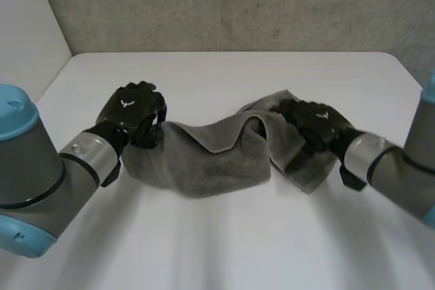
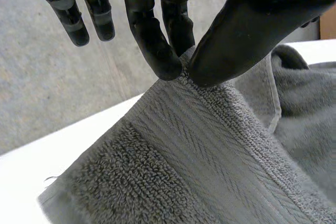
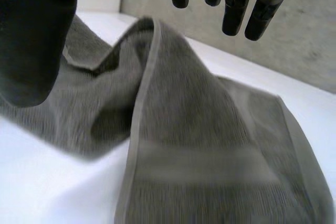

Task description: Fold the towel.

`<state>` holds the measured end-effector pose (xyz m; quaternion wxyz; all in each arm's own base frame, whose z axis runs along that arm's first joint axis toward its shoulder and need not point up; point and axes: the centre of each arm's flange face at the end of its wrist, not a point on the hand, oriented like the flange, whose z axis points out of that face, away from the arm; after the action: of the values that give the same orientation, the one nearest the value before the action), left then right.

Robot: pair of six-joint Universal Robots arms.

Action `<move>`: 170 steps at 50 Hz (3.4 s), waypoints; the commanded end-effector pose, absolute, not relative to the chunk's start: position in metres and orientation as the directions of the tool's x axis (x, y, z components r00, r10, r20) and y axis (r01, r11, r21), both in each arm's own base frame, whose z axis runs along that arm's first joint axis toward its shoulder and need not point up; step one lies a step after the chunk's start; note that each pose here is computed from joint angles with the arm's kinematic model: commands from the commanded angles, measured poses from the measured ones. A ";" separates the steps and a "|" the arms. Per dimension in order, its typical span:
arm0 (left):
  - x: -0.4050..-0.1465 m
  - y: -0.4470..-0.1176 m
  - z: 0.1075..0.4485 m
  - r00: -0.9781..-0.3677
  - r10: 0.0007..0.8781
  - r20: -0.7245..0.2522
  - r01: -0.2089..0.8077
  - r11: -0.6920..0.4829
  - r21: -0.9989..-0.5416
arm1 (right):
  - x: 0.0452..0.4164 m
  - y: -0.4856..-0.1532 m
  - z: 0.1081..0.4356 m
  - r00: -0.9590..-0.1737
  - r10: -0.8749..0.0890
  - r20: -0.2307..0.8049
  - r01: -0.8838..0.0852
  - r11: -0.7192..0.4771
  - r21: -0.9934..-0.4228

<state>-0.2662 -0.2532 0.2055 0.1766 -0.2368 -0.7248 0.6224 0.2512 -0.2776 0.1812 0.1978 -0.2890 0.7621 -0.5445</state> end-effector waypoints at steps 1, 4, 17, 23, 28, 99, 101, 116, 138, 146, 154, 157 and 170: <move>-0.272 -0.250 0.194 -0.815 0.578 -0.036 0.140 0.137 -0.981 | 0.243 -0.261 0.158 -0.778 -0.627 0.045 -0.209 0.191 -0.959; -0.272 -0.251 0.192 -0.816 0.577 -0.036 0.141 0.139 -0.980 | 0.242 -0.261 0.152 -0.791 -0.609 0.057 -0.201 0.172 -0.964; -0.271 -0.252 0.190 -0.829 0.557 -0.040 0.144 0.144 -0.979 | 0.235 -0.268 0.114 -0.830 -0.554 0.062 -0.236 0.249 -0.939; -0.271 -0.253 0.189 -0.829 0.557 -0.040 0.145 0.147 -0.978 | 0.225 -0.276 0.112 -0.845 -0.532 0.059 -0.228 0.259 -0.939; -0.271 -0.252 0.189 -0.830 0.556 -0.040 0.145 0.147 -0.978 | 0.224 -0.278 0.110 -0.846 -0.530 0.056 -0.227 0.263 -0.938; -0.281 -0.339 0.311 -0.861 0.387 -0.332 0.196 -0.350 -0.916 | 0.225 -0.388 0.312 -0.646 -0.530 0.548 -0.440 -0.329 -0.836; -0.286 -0.341 0.369 -0.902 0.296 -0.314 0.062 -0.631 -0.773 | 0.221 -0.398 0.383 -0.791 -0.351 0.501 -0.297 -0.495 -0.817; -0.258 -0.303 0.416 -0.917 0.337 -0.214 -0.130 -0.759 -0.638 | 0.188 -0.347 0.449 -0.809 -0.486 0.332 0.068 -0.638 -0.767; -0.231 -0.288 0.198 -0.831 0.459 -0.316 0.247 -0.205 -0.947 | 0.185 -0.332 0.214 -0.652 -0.740 0.165 -0.146 -0.091 -0.985; -0.232 -0.263 0.192 -0.803 0.514 -0.303 0.307 -0.081 -0.948 | 0.172 -0.326 0.213 -0.705 -0.699 0.122 -0.190 0.021 -0.982; -0.246 -0.240 0.186 -0.762 0.583 -0.282 0.326 -0.032 -0.945 | 0.163 -0.333 0.211 -0.747 -0.655 0.110 -0.197 0.060 -0.979; -0.248 -0.237 0.181 -0.760 0.588 -0.277 0.336 -0.010 -0.942 | 0.159 -0.342 0.204 -0.785 -0.609 0.117 -0.213 0.087 -0.973; -0.247 -0.221 0.153 -0.757 0.597 -0.265 0.429 0.148 -0.891 | 0.149 -0.331 0.197 -0.809 -0.519 0.275 -0.367 0.081 -0.927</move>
<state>-0.2493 -0.2271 0.1583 0.0805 -0.3374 -0.7364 0.5808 0.1504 -0.3440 0.1876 0.0888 -0.2846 0.7426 -0.5997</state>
